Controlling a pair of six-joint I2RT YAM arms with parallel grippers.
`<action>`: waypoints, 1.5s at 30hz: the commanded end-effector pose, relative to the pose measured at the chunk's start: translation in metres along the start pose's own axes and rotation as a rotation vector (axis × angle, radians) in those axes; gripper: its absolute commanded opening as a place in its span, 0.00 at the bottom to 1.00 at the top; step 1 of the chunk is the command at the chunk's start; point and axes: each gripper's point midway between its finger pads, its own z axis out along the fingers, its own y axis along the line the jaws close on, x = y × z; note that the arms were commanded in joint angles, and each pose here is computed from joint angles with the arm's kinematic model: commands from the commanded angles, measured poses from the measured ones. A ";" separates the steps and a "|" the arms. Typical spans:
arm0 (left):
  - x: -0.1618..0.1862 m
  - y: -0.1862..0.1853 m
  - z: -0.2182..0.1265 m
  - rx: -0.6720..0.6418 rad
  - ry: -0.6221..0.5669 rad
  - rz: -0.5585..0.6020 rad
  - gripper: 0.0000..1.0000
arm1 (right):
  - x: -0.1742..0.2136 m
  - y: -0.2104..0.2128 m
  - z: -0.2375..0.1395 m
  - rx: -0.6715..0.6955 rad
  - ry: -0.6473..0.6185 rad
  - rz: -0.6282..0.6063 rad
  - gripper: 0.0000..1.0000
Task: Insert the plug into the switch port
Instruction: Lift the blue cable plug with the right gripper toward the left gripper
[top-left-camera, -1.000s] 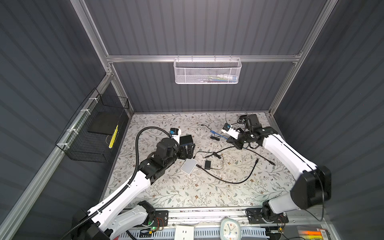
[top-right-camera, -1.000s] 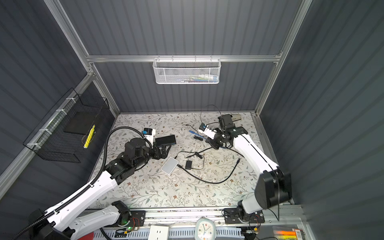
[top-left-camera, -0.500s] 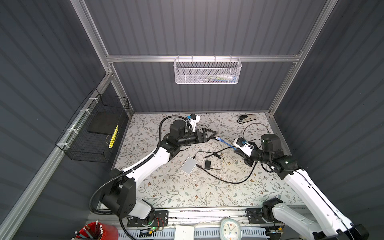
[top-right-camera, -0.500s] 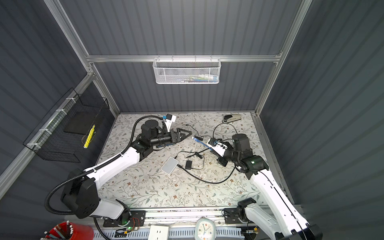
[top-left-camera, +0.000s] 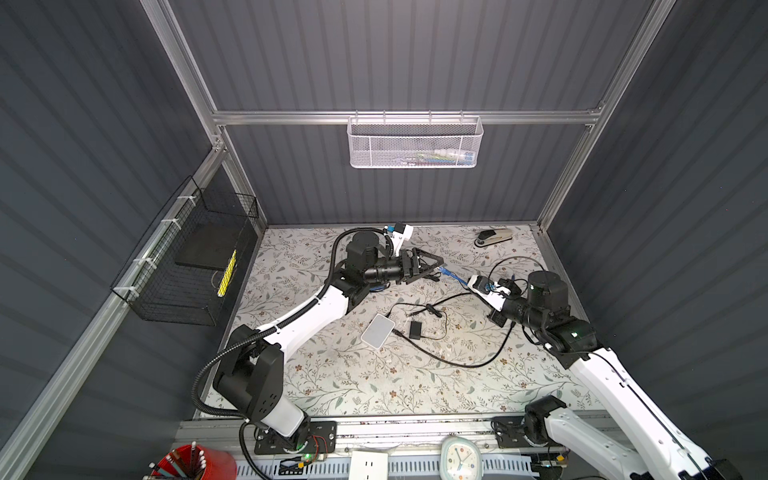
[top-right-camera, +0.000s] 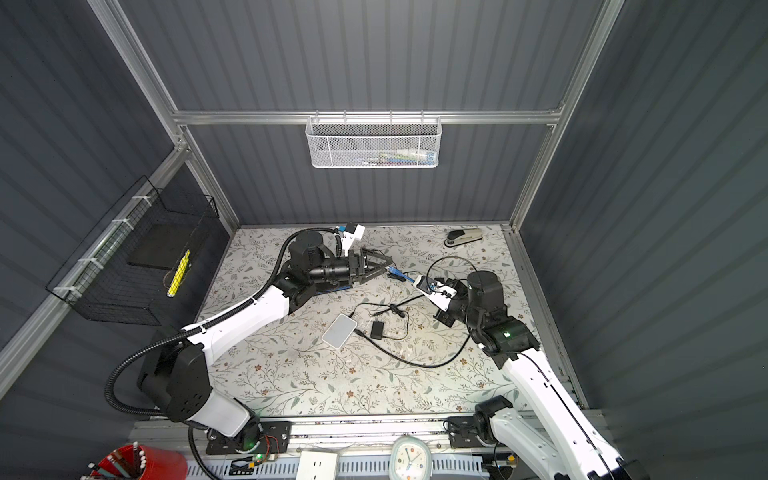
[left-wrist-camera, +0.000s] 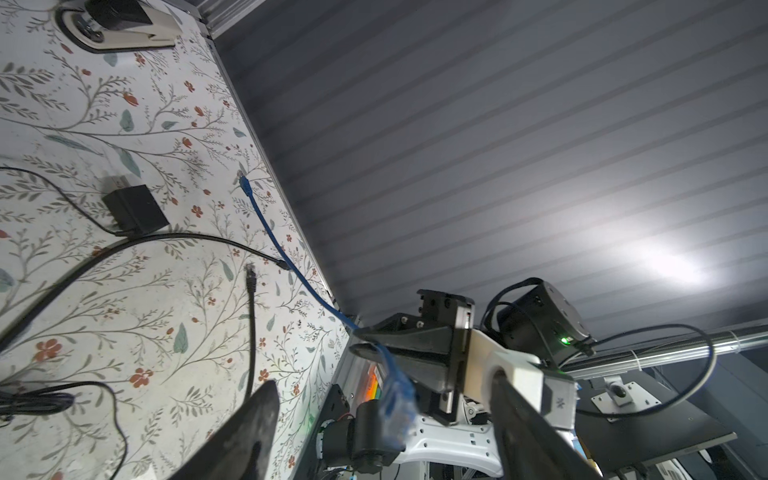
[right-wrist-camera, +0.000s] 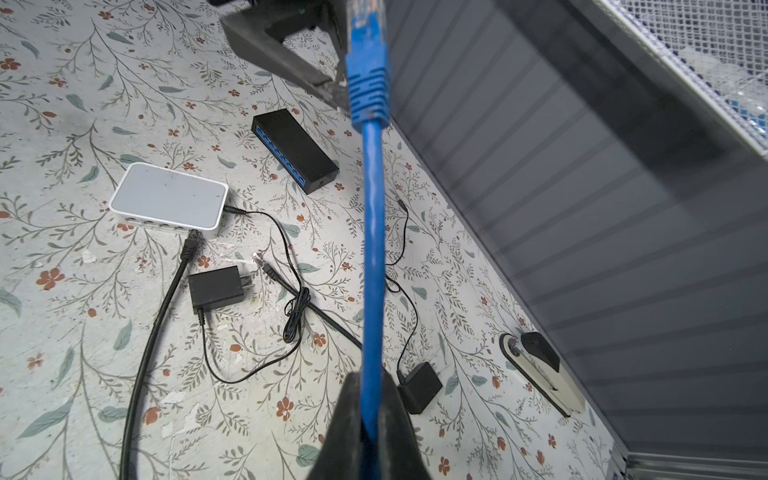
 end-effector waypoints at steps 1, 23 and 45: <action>0.001 -0.010 0.006 -0.002 0.035 -0.013 0.71 | -0.011 -0.010 0.000 0.043 -0.032 -0.037 0.00; -0.009 -0.002 0.014 -0.125 0.068 -0.180 0.08 | 0.010 -0.023 0.007 0.226 0.134 -0.263 0.00; -0.033 0.038 0.002 -0.272 -0.083 -0.597 0.00 | -0.087 -0.023 -0.018 0.045 -0.351 0.122 0.99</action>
